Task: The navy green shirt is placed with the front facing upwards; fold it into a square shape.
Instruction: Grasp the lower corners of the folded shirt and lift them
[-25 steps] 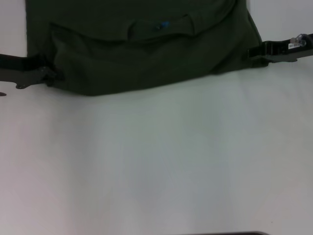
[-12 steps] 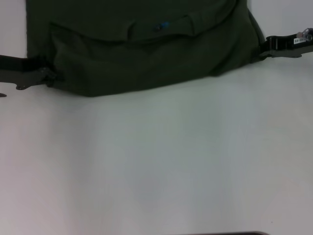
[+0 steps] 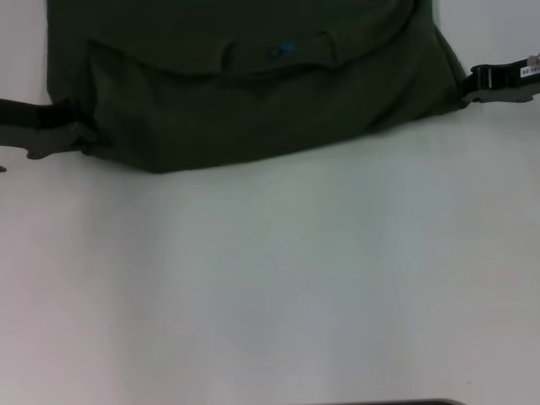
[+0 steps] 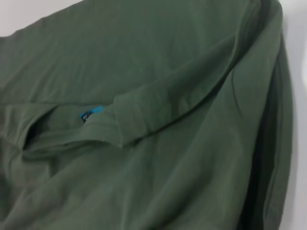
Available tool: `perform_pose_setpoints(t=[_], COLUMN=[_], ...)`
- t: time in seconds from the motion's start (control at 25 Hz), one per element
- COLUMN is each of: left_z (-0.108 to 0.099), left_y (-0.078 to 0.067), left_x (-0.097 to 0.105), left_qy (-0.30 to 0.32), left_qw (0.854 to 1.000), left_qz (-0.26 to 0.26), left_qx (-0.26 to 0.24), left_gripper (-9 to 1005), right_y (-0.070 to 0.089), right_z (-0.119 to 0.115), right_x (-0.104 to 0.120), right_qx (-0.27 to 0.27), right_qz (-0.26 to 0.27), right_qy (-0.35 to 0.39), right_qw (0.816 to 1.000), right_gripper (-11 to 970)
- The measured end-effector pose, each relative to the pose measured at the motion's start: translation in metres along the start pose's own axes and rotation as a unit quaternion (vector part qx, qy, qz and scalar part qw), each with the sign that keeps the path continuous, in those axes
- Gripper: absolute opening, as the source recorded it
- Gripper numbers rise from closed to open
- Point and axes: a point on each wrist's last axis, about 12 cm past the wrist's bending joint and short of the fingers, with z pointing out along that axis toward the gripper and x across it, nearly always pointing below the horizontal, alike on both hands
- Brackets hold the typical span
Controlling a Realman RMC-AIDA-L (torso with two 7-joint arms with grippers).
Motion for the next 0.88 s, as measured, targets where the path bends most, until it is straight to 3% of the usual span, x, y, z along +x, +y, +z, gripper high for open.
perform_pose_setpoints(t=[0.32,0.44,0.88], left_z=[-0.018,-0.024,-0.045], left_y=[-0.001,0.000,0.003], left_x=[0.014,0.025,0.058], left_qy=[0.095,0.150,0.257], left_qw=[0.995,0.988,0.964], left_qz=[0.028,0.036,0.055], left_qx=[0.018,0.017,0.050], left_gripper=[26,27,30], right_y=[0.004,0.008,0.017], right_z=[-0.025,-0.029,-0.044], right_x=[0.007,0.015,0.047], right_qx=[0.004,0.002,-0.047], right_qz=[-0.036,-0.046,-0.059], right_qy=[0.117,0.161,0.281], right_qw=[0.992,0.986,0.957], right_gripper=[15,16,22])
